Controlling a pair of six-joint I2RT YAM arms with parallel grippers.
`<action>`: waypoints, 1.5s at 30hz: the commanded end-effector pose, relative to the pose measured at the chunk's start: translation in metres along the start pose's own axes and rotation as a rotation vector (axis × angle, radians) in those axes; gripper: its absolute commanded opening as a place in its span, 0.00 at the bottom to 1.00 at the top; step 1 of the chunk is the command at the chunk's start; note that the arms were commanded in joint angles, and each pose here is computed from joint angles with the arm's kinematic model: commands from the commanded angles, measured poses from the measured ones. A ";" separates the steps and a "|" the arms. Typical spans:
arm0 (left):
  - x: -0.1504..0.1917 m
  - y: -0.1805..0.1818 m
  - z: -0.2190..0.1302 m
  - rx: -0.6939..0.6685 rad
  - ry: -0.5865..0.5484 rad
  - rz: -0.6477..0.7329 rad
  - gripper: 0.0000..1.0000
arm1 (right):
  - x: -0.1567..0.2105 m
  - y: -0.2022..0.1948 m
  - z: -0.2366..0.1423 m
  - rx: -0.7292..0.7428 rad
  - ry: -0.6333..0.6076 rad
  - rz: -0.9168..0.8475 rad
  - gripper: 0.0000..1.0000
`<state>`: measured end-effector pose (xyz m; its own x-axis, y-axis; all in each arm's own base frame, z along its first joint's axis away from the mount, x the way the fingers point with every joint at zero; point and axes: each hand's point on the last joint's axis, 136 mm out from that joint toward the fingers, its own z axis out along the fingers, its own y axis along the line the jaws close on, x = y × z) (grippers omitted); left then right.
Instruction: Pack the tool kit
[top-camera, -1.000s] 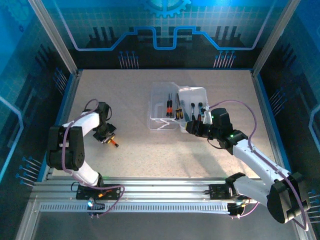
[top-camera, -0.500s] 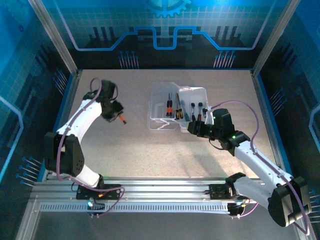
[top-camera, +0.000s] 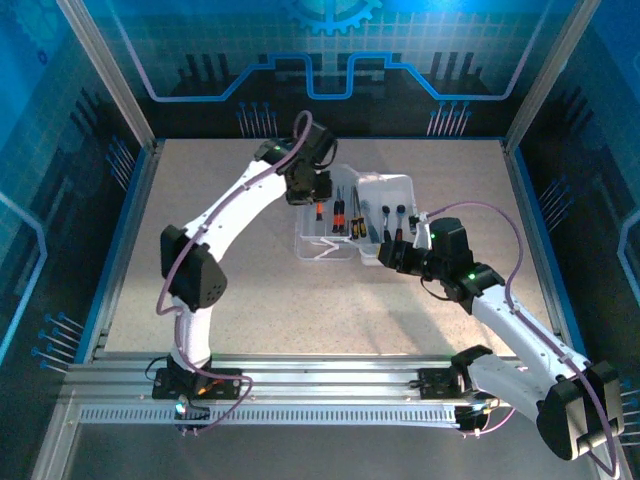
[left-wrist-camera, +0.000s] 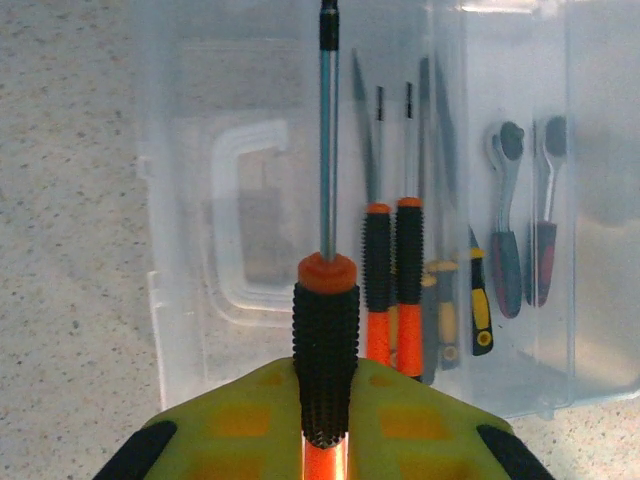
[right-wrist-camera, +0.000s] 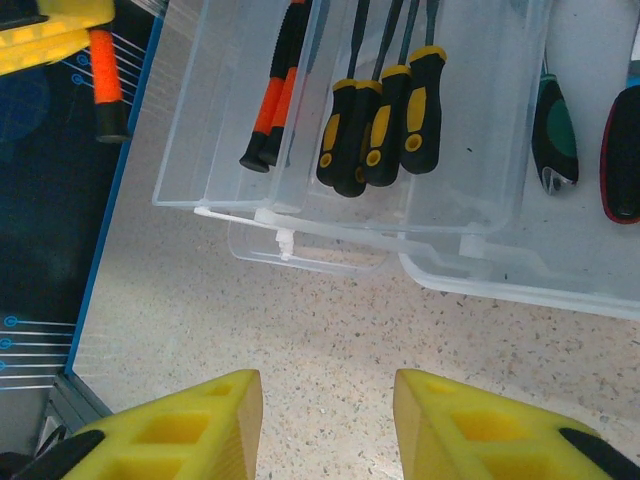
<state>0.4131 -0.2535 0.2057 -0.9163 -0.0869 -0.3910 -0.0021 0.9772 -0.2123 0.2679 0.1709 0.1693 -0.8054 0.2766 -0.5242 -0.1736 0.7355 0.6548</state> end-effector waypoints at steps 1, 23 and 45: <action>0.007 0.003 0.001 -0.081 0.041 0.094 0.14 | -0.005 -0.001 -0.006 0.010 -0.021 0.001 0.40; 0.013 -0.018 0.045 -0.116 0.087 0.171 0.15 | 0.000 -0.011 -0.010 0.011 -0.026 0.019 0.41; 0.021 -0.014 0.062 -0.144 0.121 0.133 0.21 | 0.000 -0.014 -0.012 0.008 -0.031 0.031 0.41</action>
<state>0.4211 -0.2824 0.1506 -0.9482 0.0634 -0.3114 0.0853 0.9947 -0.0572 0.2661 0.1556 0.1673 -0.7928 0.3140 -0.5224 -0.1433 0.7370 0.6605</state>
